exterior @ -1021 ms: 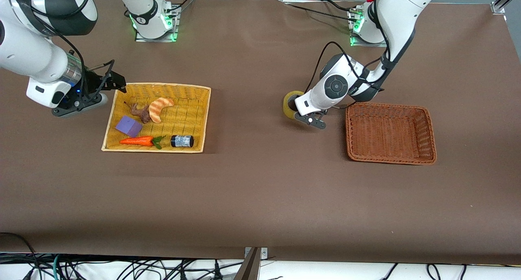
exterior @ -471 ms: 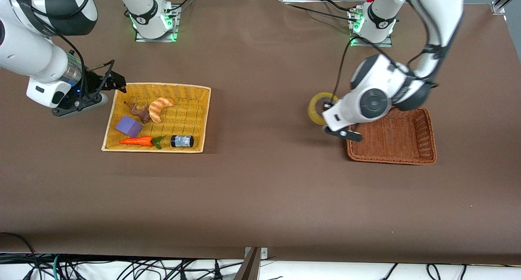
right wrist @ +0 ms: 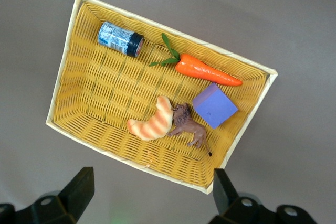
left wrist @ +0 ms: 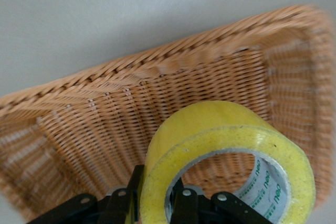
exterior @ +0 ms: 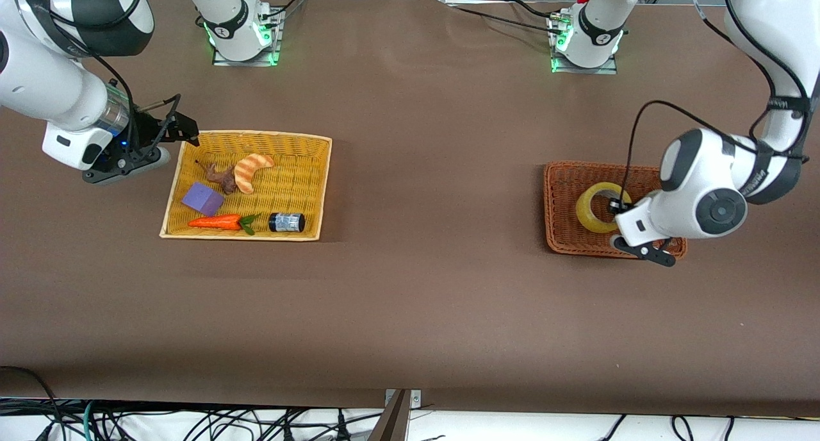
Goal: Transfer tape with both arms
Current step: 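Lower the tape into the wicker basket and open the left gripper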
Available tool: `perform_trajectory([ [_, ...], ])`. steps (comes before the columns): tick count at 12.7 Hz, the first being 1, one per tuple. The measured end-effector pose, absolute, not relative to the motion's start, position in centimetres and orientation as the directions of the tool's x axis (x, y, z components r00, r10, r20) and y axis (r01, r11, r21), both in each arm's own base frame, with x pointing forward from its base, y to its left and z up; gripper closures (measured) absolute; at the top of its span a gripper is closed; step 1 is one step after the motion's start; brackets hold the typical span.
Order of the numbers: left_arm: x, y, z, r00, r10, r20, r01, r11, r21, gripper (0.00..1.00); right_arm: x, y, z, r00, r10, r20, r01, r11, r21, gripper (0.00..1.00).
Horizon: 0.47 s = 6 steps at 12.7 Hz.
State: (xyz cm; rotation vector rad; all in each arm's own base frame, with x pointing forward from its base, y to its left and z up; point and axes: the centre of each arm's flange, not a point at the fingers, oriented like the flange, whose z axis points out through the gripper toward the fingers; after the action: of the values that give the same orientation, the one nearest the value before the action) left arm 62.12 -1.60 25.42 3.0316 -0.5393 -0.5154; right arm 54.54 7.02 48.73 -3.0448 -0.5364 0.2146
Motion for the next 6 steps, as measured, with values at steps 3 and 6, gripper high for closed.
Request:
perform_trajectory([
  [3,61.3,-4.0,22.0,0.869,-0.389,-0.306,-0.378,-0.921,0.099,0.7,54.5,7.0,48.6,0.93,0.343,-0.131,0.337,-0.939,-0.066,0.0],
  [6,62.0,-5.8,25.3,0.877,-0.409,-0.252,-0.402,-0.912,0.08,0.37,54.5,7.0,48.6,0.93,0.343,-0.131,0.337,-0.939,-0.066,0.0],
])
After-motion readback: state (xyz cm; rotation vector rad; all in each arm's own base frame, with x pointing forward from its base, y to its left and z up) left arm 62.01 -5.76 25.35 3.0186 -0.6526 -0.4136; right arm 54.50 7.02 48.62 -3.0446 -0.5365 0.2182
